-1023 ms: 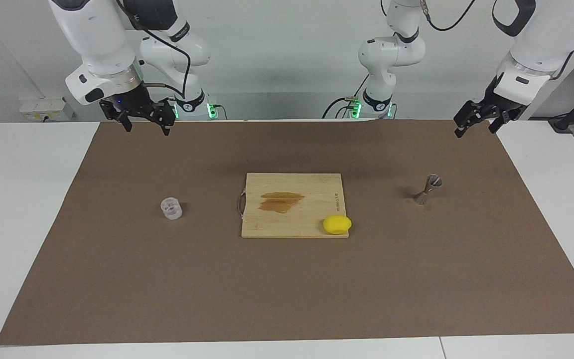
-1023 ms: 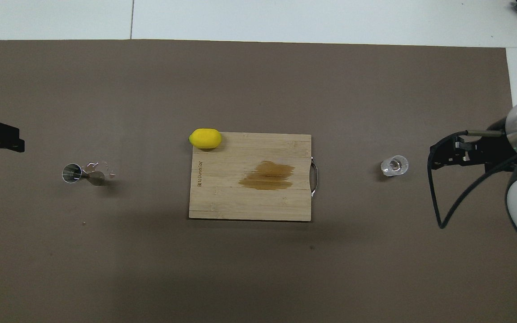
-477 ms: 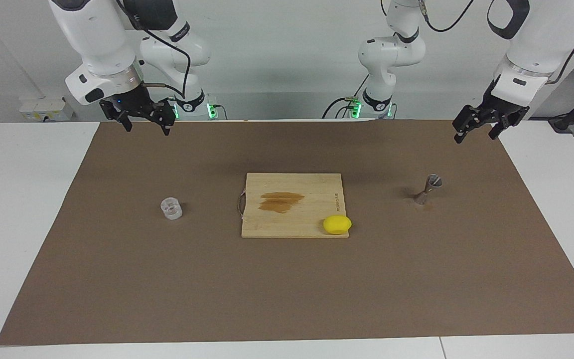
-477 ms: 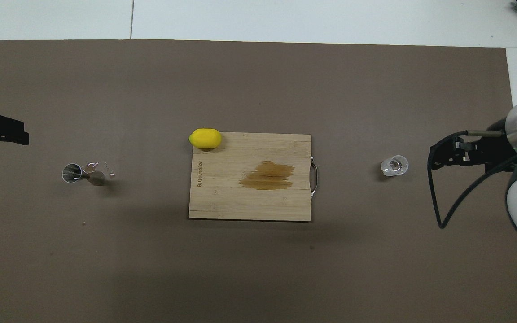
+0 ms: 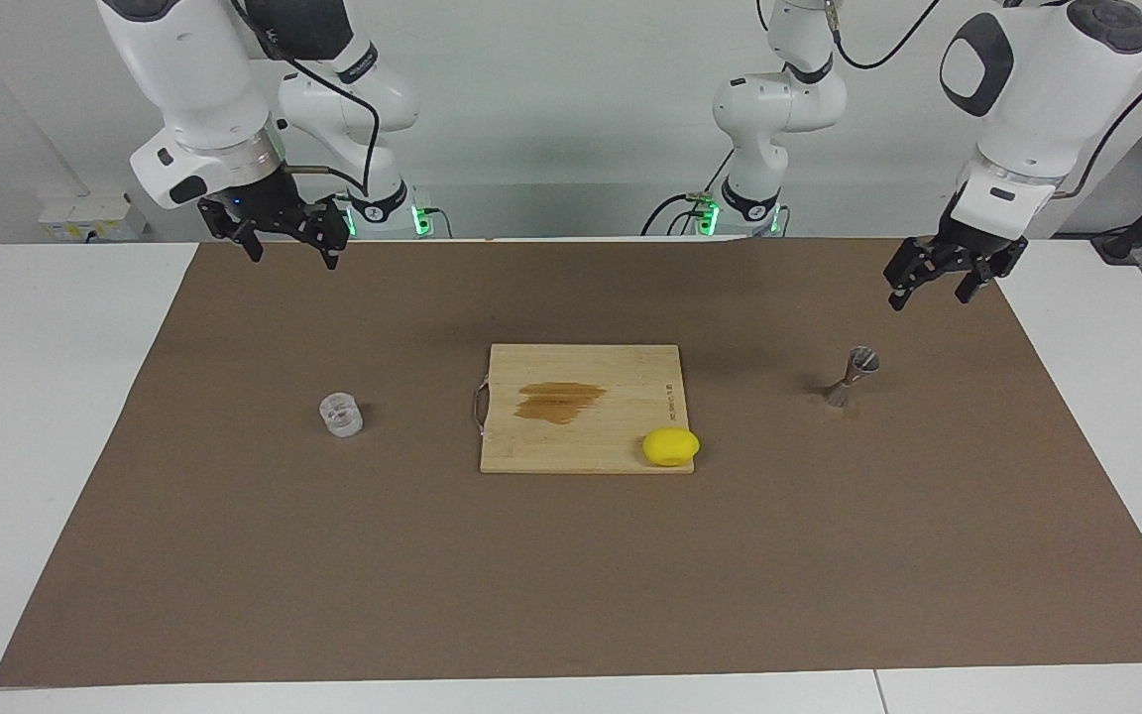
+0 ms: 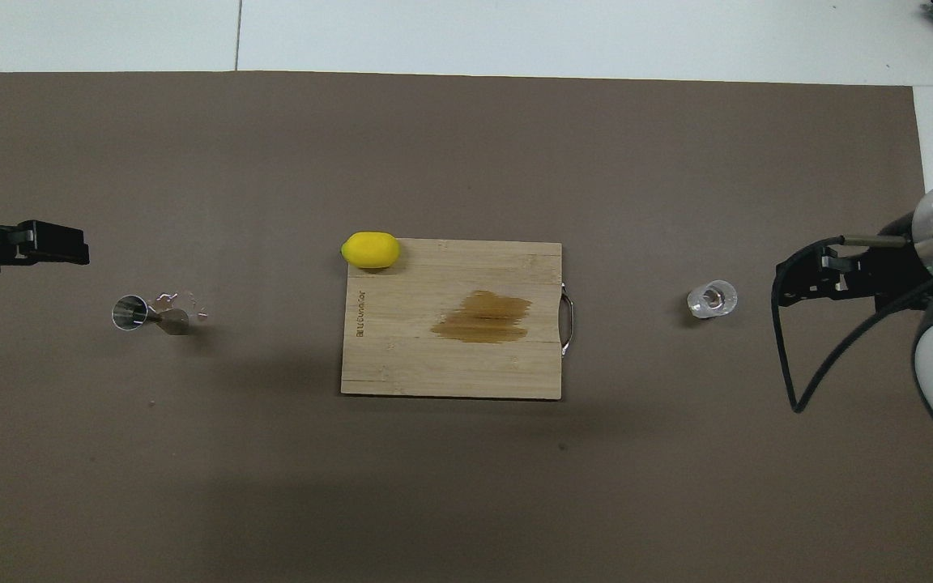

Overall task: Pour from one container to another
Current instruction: 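Move the left gripper toward the small clear cup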

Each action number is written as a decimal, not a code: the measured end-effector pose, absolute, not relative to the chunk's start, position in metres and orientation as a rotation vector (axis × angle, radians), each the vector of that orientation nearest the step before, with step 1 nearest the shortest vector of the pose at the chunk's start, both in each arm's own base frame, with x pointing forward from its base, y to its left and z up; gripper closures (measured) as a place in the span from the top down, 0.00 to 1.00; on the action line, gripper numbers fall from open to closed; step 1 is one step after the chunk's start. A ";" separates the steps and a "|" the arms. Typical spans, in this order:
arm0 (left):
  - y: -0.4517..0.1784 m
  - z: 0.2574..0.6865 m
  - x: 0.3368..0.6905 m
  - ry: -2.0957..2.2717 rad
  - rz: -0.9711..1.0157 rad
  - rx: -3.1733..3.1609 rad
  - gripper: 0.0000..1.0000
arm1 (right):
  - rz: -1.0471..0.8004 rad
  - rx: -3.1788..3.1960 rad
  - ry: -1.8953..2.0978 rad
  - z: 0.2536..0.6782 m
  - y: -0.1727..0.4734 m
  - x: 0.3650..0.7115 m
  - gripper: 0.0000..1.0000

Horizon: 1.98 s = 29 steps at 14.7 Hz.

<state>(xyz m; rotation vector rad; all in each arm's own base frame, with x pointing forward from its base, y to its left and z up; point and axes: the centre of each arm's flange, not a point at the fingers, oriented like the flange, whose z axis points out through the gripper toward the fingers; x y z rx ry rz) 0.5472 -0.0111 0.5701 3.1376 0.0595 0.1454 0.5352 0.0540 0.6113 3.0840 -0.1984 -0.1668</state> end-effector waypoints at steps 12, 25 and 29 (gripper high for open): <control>-0.007 0.468 0.561 0.067 0.268 3.127 1.00 | -0.167 3.084 -0.198 0.611 0.054 0.535 1.00; -0.009 0.448 0.556 0.053 0.285 3.129 1.00 | -0.167 3.084 -0.203 0.611 0.052 0.535 1.00; -0.015 0.460 0.546 0.038 0.057 3.147 1.00 | -0.167 3.084 -0.203 0.611 0.052 0.535 1.00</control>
